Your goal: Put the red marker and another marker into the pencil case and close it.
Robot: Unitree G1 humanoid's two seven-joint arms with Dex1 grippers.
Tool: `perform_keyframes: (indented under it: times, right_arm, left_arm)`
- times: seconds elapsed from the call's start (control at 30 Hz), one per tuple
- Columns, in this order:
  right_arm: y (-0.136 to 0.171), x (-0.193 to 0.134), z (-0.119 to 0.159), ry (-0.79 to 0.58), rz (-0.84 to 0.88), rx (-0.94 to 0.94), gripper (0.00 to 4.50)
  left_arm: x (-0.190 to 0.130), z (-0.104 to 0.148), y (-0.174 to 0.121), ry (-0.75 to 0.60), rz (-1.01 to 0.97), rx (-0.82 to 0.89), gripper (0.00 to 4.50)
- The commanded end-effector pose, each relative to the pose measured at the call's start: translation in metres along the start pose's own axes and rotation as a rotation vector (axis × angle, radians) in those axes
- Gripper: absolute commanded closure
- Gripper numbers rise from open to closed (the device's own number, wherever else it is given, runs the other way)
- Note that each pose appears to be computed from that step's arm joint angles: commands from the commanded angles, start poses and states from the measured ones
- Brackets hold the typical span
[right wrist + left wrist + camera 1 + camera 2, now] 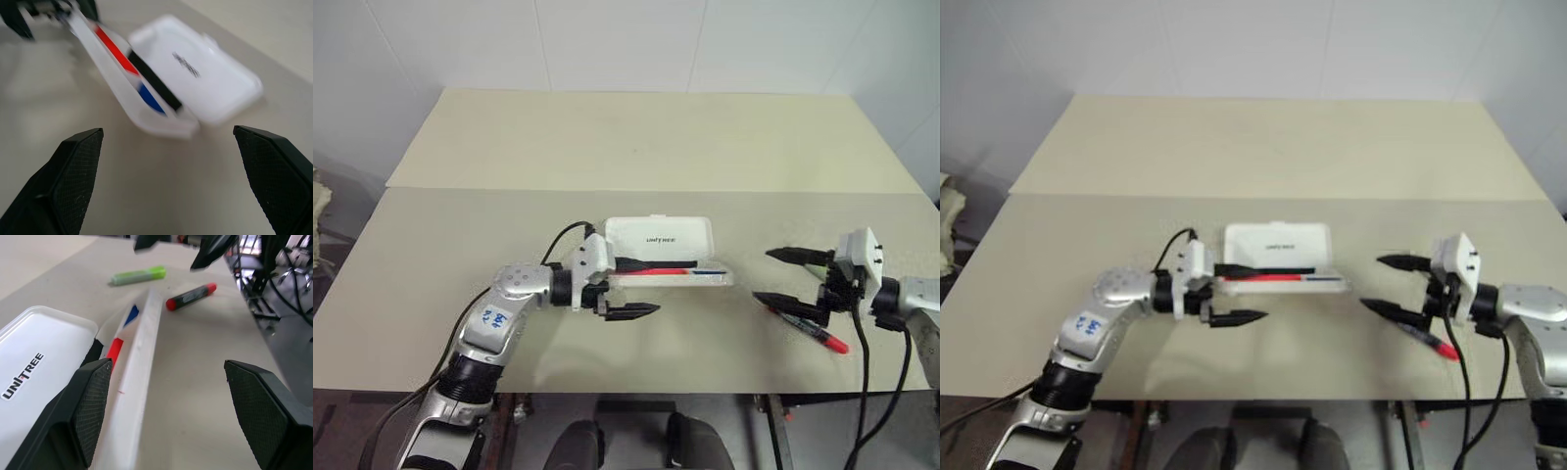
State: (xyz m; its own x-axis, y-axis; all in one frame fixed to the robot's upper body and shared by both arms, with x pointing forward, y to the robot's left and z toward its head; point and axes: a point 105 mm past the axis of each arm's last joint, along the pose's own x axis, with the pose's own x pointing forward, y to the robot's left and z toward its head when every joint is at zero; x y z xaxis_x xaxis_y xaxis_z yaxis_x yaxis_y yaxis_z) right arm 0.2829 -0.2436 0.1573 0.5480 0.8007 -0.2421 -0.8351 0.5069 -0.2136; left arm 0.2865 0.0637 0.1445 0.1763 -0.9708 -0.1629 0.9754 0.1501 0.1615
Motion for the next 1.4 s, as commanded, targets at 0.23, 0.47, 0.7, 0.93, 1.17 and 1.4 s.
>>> perform_keyframes:
  times: [0.23, 0.47, 0.7, 0.93, 1.17, 1.4]
  right_arm:
    - [-0.004, -0.002, 0.021, -0.032, 0.002, -0.082, 0.00]
    - [0.000, -0.002, 0.028, -0.033, 0.003, -0.094, 0.00]
    - [0.002, -0.009, 0.024, 0.001, -0.019, -0.067, 0.00]
    - [0.006, -0.020, 0.008, 0.096, -0.022, -0.001, 0.00]
    - [0.008, -0.030, -0.017, 0.199, -0.036, 0.052, 0.00]
    - [0.004, -0.039, -0.032, 0.270, -0.069, 0.072, 0.00]
  left_arm:
    - [0.008, -0.005, -0.009, -0.101, -0.045, -0.015, 0.59]
    - [0.018, -0.019, -0.017, -0.114, -0.118, -0.061, 0.59]
    - [0.026, -0.031, -0.033, -0.089, -0.194, -0.129, 0.59]
    - [0.024, -0.019, -0.028, -0.121, -0.184, -0.079, 0.59]
    - [0.019, -0.016, -0.022, -0.119, -0.177, -0.042, 0.59]
    - [0.018, 0.005, -0.022, -0.179, -0.197, 0.022, 0.59]
